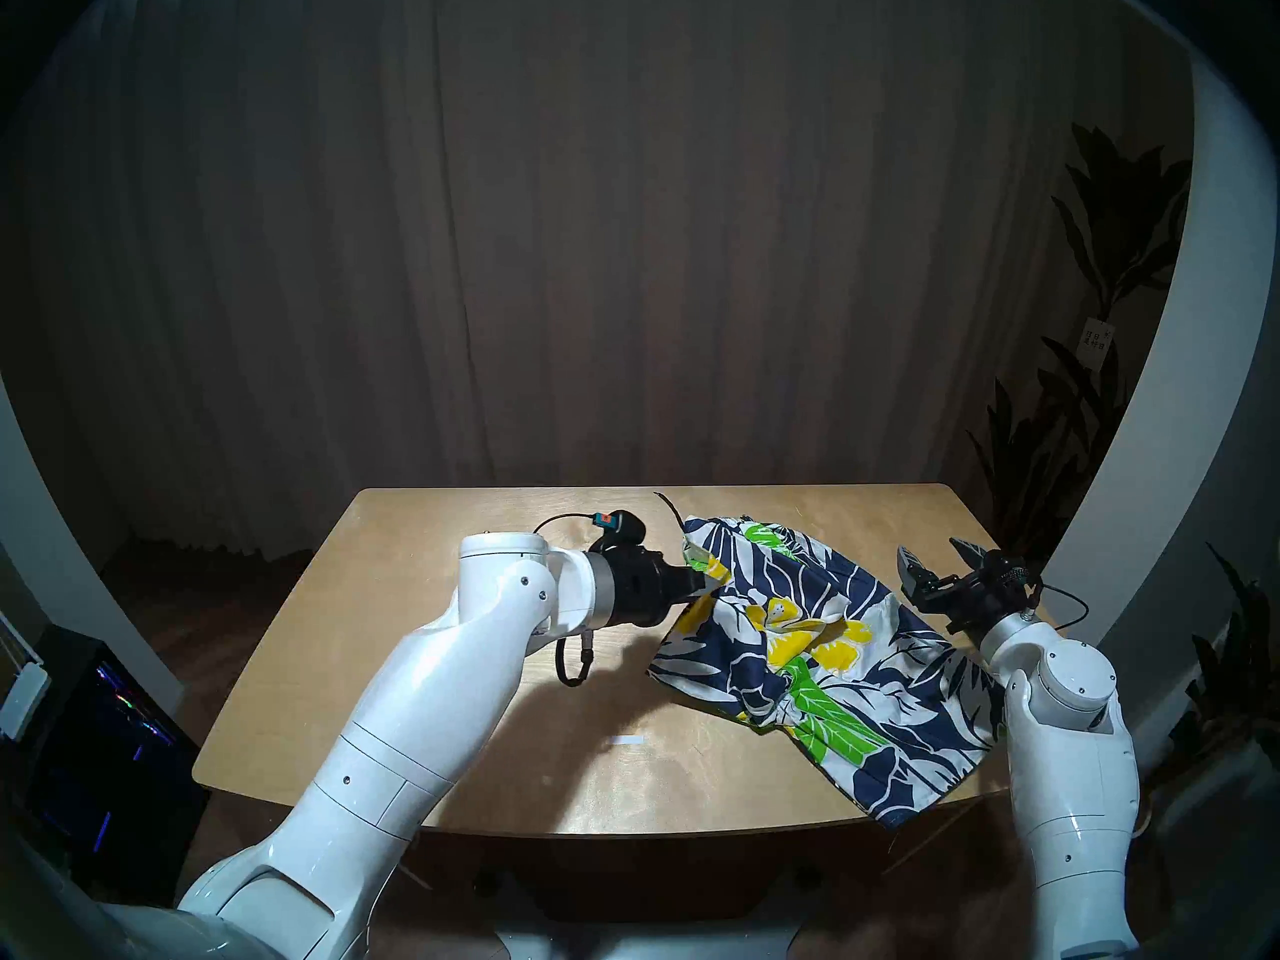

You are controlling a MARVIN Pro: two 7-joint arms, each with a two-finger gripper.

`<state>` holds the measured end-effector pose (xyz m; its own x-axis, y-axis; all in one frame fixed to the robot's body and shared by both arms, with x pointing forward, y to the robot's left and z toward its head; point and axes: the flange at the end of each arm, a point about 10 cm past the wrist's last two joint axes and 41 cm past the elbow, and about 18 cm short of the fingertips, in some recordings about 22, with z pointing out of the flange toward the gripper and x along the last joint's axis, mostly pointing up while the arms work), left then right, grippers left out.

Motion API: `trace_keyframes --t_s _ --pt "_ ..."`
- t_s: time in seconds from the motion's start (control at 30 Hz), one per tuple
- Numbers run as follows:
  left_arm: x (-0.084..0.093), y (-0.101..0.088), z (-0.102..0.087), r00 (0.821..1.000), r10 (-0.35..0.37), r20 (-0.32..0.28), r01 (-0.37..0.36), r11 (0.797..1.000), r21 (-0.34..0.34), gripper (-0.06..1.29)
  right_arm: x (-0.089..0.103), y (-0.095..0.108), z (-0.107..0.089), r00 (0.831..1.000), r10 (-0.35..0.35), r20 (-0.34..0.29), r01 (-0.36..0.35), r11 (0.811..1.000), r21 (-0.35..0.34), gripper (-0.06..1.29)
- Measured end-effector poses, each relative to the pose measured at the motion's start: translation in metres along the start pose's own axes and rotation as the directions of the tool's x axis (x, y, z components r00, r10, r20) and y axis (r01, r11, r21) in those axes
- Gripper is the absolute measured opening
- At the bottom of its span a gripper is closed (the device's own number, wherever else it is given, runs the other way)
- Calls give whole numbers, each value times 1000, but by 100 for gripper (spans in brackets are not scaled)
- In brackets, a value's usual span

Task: Fold the pants in half lengthwise, then in half again, and set them down flat

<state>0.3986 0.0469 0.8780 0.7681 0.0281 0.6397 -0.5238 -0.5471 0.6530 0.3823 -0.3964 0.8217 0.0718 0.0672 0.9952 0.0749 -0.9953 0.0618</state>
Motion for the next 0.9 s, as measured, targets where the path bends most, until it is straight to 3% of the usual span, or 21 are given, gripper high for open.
trace_keyframes --t_s 0.17,0.4,0.63,0.9 --pt "-8 38 21 996 76 52 -73 995 -61 -3 11 18 0 999 -24 -35 22 999 -45 122" --pt "-8 76 46 984 162 75 -154 984 -94 -3 26 44 -6 995 -56 -79 48 993 -107 122" --pt "-17 119 73 964 247 102 -232 963 -134 -3 52 86 -19 984 -120 -130 94 977 -190 122" --pt "-34 139 106 949 279 148 -261 957 -127 -3 87 124 -33 963 -203 -177 159 958 -237 122"
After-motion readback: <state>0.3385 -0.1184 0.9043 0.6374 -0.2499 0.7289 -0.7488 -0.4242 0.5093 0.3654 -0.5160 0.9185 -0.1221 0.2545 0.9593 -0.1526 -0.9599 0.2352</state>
